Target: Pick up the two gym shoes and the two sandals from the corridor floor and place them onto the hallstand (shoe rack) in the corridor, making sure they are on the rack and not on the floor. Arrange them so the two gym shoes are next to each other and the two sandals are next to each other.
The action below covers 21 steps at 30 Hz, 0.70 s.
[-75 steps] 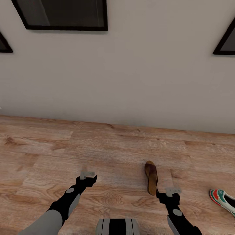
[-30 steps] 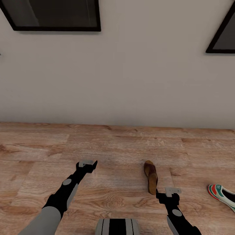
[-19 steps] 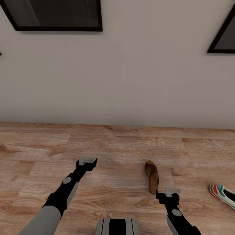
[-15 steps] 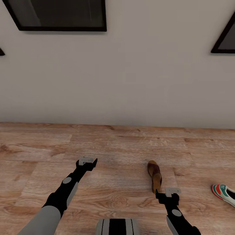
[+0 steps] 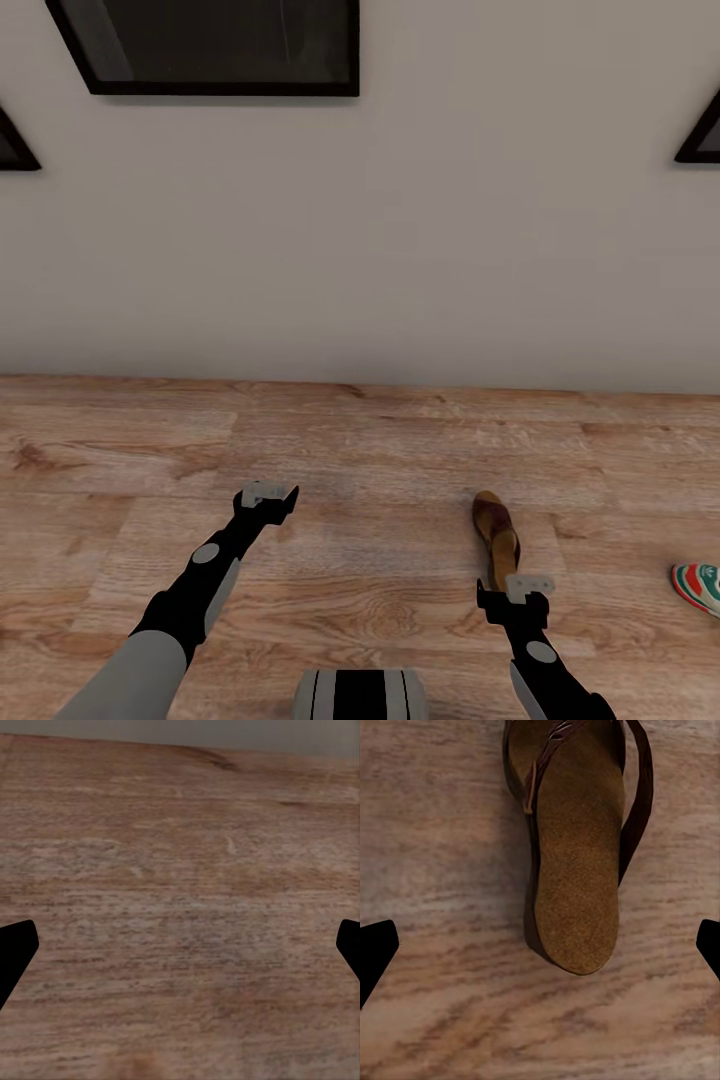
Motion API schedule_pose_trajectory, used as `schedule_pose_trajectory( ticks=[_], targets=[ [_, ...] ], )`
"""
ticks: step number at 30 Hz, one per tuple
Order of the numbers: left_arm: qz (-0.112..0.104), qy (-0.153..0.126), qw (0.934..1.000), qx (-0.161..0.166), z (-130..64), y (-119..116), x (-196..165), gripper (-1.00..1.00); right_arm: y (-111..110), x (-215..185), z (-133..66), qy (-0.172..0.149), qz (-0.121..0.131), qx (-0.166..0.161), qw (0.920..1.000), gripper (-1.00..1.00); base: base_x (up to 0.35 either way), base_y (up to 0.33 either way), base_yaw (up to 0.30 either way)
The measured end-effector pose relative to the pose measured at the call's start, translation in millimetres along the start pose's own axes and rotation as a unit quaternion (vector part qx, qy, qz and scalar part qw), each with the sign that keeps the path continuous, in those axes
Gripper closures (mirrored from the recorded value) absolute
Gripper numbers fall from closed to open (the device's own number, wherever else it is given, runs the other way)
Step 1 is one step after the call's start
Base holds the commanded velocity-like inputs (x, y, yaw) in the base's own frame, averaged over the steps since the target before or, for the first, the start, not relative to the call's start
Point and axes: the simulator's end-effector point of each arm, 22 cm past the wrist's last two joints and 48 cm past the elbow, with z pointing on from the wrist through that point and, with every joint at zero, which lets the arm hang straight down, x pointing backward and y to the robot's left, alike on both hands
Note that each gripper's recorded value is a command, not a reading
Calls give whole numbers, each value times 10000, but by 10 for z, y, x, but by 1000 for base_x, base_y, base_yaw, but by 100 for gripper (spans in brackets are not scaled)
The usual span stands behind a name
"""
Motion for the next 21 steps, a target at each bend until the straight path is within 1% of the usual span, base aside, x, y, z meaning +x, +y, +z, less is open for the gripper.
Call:
schedule_pose_trajectory(
  ticks=[14, 21],
  targets=[
    [19, 1, 10000, 14, 0, -12, 5, -100, -15, -26, 2, -52, 15, 20, 10000, -100, 0, 4, -4],
    [13, 6, 10000, 30, 2, -32, 14, -100, -28, -158, -3, -362, 55, 27, 9993, -100, 0, 0, -6]
  ],
)
